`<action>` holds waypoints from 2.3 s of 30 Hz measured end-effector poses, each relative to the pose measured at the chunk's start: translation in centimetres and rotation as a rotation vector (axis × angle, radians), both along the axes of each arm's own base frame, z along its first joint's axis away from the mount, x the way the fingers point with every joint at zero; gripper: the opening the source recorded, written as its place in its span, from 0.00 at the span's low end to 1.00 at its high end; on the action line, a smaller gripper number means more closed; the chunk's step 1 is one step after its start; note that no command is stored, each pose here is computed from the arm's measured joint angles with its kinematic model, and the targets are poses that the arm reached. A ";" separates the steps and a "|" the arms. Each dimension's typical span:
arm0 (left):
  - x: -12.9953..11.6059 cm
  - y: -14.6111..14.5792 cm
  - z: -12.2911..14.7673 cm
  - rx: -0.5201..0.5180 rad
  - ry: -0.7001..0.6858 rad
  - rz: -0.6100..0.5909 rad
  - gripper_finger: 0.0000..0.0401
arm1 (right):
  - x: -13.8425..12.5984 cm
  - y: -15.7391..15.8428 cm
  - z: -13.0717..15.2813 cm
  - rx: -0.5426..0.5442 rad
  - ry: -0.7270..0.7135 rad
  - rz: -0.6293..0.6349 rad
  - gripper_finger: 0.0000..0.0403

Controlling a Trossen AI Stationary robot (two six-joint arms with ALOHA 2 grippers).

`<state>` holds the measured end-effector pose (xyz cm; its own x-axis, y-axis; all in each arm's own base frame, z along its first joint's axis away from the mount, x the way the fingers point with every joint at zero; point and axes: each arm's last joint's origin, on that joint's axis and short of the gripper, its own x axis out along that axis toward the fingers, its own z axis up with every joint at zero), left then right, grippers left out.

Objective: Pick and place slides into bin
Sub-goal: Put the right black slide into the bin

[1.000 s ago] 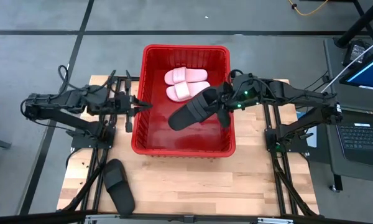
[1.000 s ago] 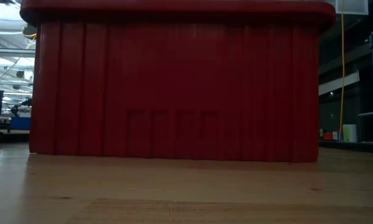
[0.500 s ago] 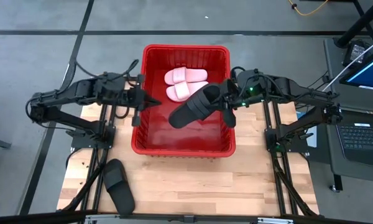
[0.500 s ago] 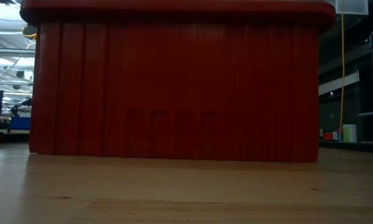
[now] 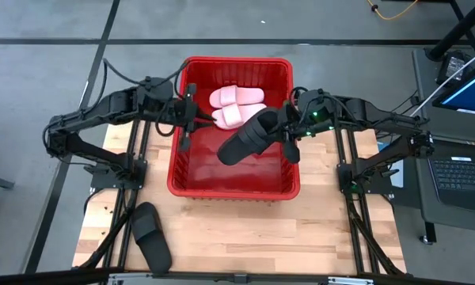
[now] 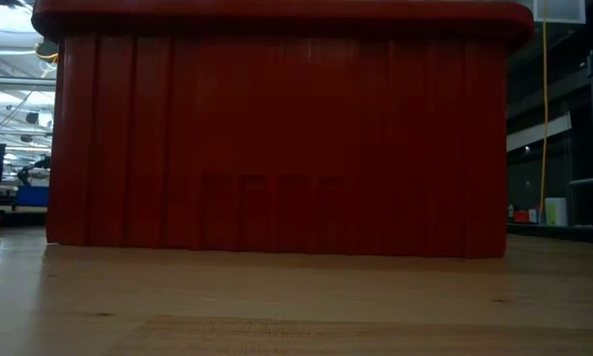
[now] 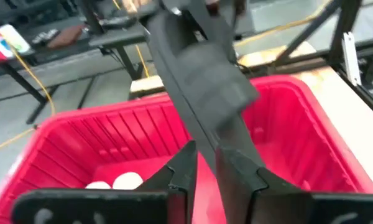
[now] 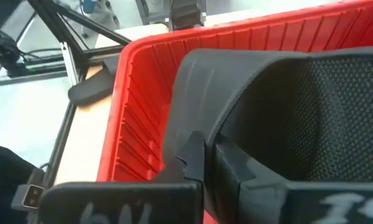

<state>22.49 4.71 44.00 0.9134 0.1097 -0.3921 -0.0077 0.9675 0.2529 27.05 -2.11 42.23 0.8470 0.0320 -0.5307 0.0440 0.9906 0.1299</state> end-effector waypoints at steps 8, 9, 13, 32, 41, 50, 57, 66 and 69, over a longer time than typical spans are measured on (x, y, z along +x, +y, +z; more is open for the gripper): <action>1.8 1.8 0.3 0.004 -0.043 0.054 0.28 | 1.5 -0.1 -1.1 -0.083 0.028 0.049 0.04; 2.1 2.0 0.2 0.003 -0.048 0.059 0.29 | 1.8 -0.2 -1.2 -0.098 0.030 0.056 0.04; 3.4 2.9 -0.5 -0.058 -0.049 0.007 0.33 | 2.8 -0.3 -1.6 -0.144 0.014 0.080 0.04; 5.4 4.4 -1.0 -0.145 -0.118 -0.063 0.33 | 5.3 -1.4 -2.2 -0.248 -0.069 0.073 0.04; 6.4 5.1 -1.0 -0.111 -0.171 -0.057 0.33 | 5.4 -1.4 -2.0 -0.268 -0.094 0.074 0.04; 5.0 6.5 0.1 -0.184 -0.144 -0.020 0.33 | 5.4 -1.3 -2.0 -0.264 -0.088 0.085 0.04; 4.9 6.6 -0.1 -0.259 -0.130 -0.058 0.33 | 5.4 -1.3 -1.9 -0.269 -0.102 0.084 0.04; 5.6 6.9 -0.7 -0.280 -0.114 -0.053 0.33 | 5.4 -1.3 -1.9 -0.270 -0.102 0.084 0.04; 6.3 7.2 -1.3 -0.287 -0.105 -0.056 0.33 | 5.4 -1.3 -1.9 -0.268 -0.100 0.086 0.04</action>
